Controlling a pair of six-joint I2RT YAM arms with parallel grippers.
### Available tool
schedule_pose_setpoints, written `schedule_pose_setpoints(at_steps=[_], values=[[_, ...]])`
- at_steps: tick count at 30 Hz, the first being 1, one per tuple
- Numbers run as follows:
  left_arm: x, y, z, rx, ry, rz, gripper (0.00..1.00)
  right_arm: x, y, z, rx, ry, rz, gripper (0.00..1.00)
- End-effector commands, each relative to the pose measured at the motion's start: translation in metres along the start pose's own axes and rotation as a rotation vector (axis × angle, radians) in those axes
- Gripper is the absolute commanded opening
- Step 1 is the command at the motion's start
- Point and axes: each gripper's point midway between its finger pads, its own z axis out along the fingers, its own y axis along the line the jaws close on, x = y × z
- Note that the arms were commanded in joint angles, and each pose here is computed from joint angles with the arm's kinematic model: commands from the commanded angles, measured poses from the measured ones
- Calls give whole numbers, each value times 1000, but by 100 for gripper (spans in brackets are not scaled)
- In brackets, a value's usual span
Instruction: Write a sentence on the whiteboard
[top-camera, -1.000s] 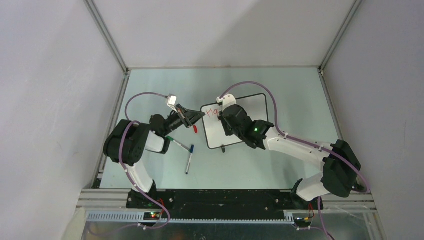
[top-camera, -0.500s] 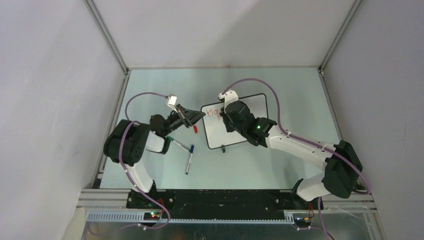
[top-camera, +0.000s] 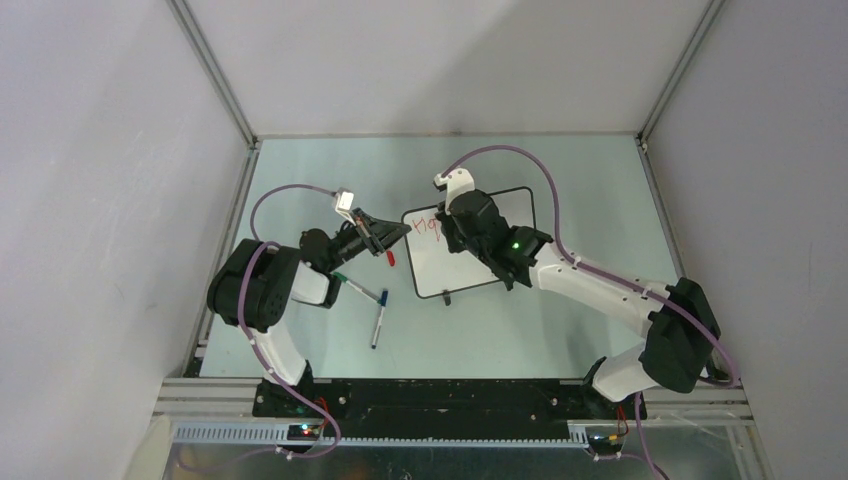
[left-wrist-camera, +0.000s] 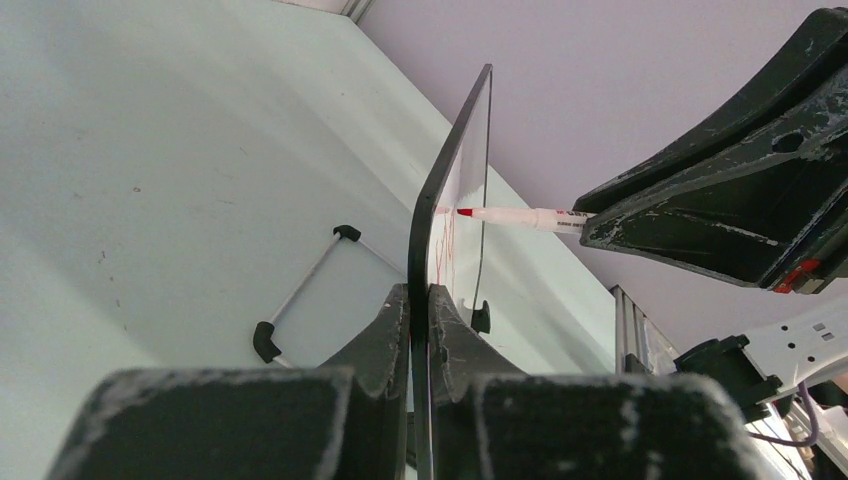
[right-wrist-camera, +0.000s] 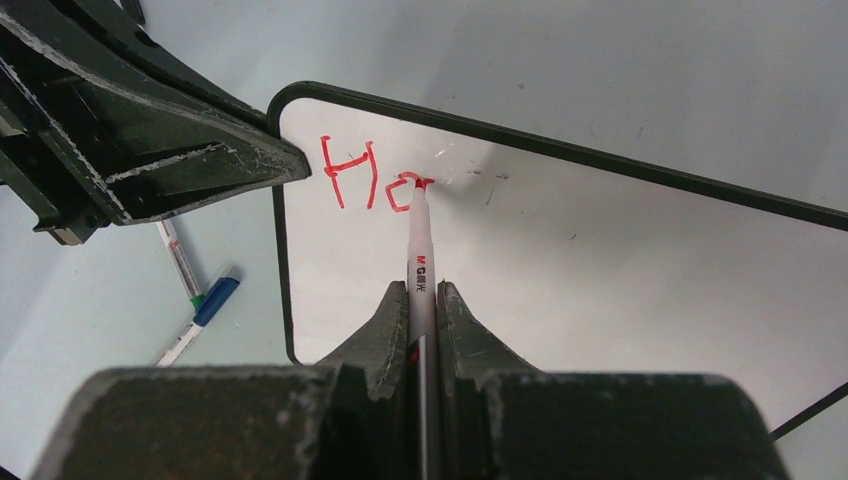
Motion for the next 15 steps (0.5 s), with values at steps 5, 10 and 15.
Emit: schedule_pose_setpoints(at_steps=[5, 10, 15], values=[[-4, -9, 6, 49, -4, 77, 0, -23, 0, 1, 1, -52, 12, 0], [-5, -10, 6, 50, -5, 79, 0, -22, -2, 3, 8, -50, 13, 0], [-5, -9, 6, 50, -5, 78, 0, -18, -5, 6, 20, -38, 10, 0]])
